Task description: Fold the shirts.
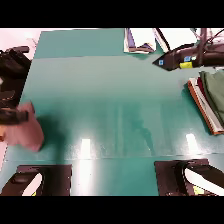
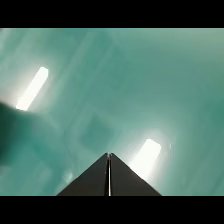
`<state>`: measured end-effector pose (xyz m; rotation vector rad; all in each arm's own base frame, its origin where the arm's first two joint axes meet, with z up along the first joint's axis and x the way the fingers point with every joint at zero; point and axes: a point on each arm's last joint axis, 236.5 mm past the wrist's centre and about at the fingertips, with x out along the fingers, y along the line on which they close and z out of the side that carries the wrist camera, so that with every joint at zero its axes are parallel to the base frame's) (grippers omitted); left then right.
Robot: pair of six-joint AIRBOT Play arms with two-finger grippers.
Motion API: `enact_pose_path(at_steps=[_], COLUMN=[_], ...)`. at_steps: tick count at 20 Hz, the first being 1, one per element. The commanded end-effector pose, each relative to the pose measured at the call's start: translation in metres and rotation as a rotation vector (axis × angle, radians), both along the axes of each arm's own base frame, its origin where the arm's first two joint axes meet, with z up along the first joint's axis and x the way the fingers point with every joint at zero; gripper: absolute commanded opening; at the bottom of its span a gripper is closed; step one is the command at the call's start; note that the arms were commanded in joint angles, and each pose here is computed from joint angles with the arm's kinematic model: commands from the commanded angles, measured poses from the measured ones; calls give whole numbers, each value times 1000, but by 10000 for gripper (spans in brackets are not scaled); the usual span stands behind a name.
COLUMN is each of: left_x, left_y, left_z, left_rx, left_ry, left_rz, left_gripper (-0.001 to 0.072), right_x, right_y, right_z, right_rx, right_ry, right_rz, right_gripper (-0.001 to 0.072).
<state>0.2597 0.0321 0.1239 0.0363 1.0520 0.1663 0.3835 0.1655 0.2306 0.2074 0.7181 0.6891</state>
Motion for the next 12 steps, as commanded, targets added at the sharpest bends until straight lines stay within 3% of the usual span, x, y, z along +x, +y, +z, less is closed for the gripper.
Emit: enact_pose_path(at_steps=[1,7,12], left_x=[16,38,59], left_y=[-53,-164,-305], left_z=[133,212,133], left_rx=[-67,-150,-201], left_ry=[-313,-456,-239], left_rz=[-182,-510,-785], left_gripper=[22,22,24], right_x=[-1,-4,-7], right_y=[-2,-20,-44], right_z=[61,144,176], right_rx=[11,-25,-91], right_ry=[-151,-350,-431], right_rz=[-12,-95,-186], right_gripper=[16,16,15])
